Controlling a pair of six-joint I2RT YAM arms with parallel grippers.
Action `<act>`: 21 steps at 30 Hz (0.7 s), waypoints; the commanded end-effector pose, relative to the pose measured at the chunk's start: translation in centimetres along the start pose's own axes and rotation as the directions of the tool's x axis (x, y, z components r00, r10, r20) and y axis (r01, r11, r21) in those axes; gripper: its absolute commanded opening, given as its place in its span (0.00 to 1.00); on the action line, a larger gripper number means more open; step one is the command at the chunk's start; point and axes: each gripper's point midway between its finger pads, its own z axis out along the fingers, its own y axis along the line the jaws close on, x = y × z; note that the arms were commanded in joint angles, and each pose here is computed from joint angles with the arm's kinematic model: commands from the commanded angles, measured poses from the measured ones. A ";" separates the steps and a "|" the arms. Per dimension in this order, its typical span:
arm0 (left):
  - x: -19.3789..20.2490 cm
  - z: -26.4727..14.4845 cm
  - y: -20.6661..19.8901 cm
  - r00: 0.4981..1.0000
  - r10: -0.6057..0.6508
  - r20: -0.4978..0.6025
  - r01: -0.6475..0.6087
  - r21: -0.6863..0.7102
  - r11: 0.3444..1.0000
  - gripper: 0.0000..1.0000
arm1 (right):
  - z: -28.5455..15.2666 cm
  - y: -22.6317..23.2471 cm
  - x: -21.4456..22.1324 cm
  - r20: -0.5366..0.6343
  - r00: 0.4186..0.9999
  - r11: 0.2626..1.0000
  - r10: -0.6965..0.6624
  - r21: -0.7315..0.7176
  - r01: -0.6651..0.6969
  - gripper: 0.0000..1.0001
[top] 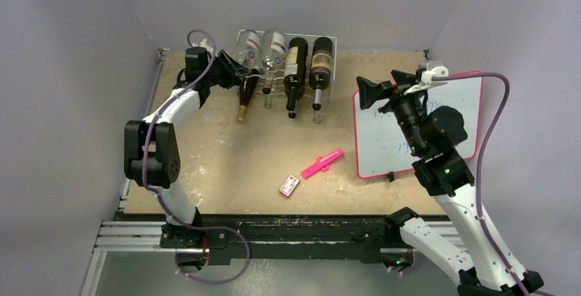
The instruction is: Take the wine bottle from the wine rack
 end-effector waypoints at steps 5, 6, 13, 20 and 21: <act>-6.9 -6.6 -13.6 0.950 0.119 0.288 -0.224 0.366 0.903 0.00 | -0.2 0.1 -1.3 0.049 0.999 1.000 0.011 -0.006 -0.011 1.00; -7.0 -6.8 -13.9 0.949 0.115 0.294 -0.224 0.370 0.902 0.00 | -0.3 0.1 -1.2 0.047 0.999 1.000 0.012 -0.007 -0.011 1.00; -6.6 -7.2 -13.9 0.960 0.073 0.269 -0.178 0.392 0.902 0.00 | -0.1 0.3 -1.1 0.045 0.999 1.000 0.017 -0.014 -0.017 1.00; -5.5 -8.3 -14.6 0.968 -0.004 0.251 -0.127 0.503 0.855 0.00 | 0.3 0.8 -0.5 0.030 0.999 0.999 0.025 -0.043 -0.024 1.00; -5.5 -8.5 -14.7 0.967 -0.013 0.255 -0.124 0.515 0.848 0.00 | 0.5 1.1 -0.2 0.022 0.999 0.998 0.024 -0.055 -0.023 1.00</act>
